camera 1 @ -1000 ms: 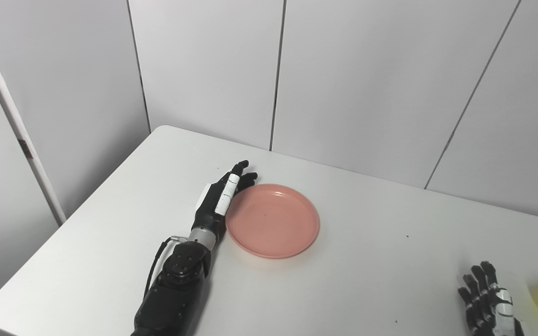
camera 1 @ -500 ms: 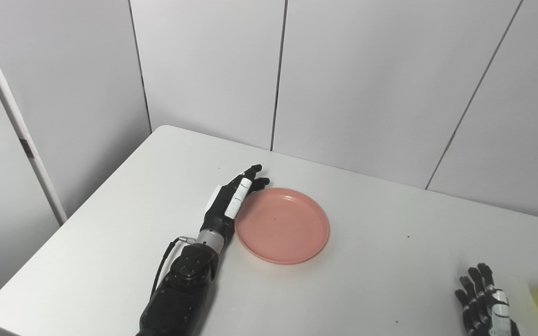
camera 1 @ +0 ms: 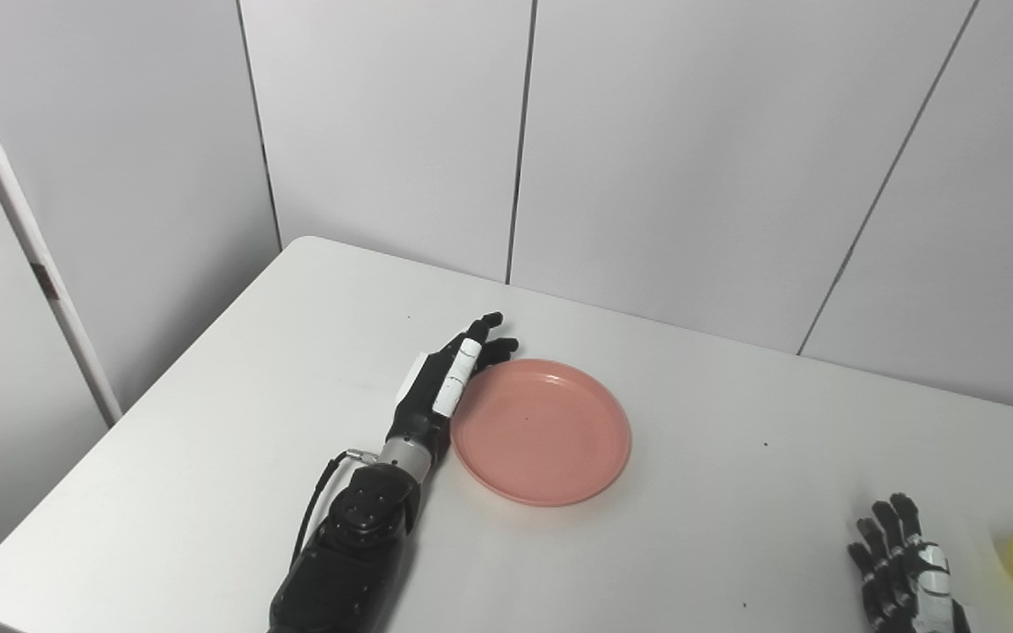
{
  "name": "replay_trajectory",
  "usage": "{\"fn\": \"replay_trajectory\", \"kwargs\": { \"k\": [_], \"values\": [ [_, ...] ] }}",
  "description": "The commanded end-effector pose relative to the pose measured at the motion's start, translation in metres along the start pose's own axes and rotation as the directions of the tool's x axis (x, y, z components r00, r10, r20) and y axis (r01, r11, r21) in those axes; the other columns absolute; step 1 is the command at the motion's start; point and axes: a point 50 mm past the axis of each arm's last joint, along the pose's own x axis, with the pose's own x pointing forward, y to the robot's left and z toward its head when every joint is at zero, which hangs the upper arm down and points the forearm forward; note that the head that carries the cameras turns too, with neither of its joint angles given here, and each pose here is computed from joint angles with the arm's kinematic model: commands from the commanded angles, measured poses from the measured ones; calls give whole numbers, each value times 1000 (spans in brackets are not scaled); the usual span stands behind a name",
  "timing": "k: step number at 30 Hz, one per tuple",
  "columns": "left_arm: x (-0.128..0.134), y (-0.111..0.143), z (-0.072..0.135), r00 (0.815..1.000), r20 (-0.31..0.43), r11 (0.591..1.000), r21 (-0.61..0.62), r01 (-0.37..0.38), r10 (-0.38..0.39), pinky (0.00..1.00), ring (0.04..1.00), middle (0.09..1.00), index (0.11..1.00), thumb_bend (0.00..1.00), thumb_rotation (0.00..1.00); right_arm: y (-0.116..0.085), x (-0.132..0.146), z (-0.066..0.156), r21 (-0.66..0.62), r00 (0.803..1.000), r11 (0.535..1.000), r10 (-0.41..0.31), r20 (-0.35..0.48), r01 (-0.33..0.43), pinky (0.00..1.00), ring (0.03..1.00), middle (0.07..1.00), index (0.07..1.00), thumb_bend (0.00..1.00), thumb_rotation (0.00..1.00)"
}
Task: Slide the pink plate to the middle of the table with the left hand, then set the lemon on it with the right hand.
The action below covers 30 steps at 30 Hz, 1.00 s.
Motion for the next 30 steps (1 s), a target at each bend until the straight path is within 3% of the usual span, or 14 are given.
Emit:
{"fn": "replay_trajectory", "kwargs": {
  "k": [1, 9, 24, 30],
  "values": [
    [-11, -48, -29, 976, -157, 989, -44, 145, -150, 952, 820, 777, 841, 918, 991, 7, -14, -23, 37, 996, 999, -6, -86, 9, 1000, 988, 987, 1000, 712, 1000],
    [-9, -56, -26, 975, -150, 986, -33, 163, -166, 987, 821, 775, 844, 916, 995, 9, -14, -24, 44, 996, 999, -11, -83, 14, 1000, 987, 986, 1000, 711, 1000],
    [-4, -71, -19, 972, -143, 983, -35, 183, -186, 956, 822, 780, 836, 849, 995, 13, -13, -24, 48, 996, 999, -12, -83, 16, 1000, 987, 988, 1000, 713, 1000],
    [-5, -76, -18, 968, -154, 980, -54, 193, -199, 949, 819, 771, 832, 881, 970, 17, -13, -23, 41, 997, 999, -14, -81, 18, 1000, 981, 978, 1000, 712, 1000]
  ]
}}
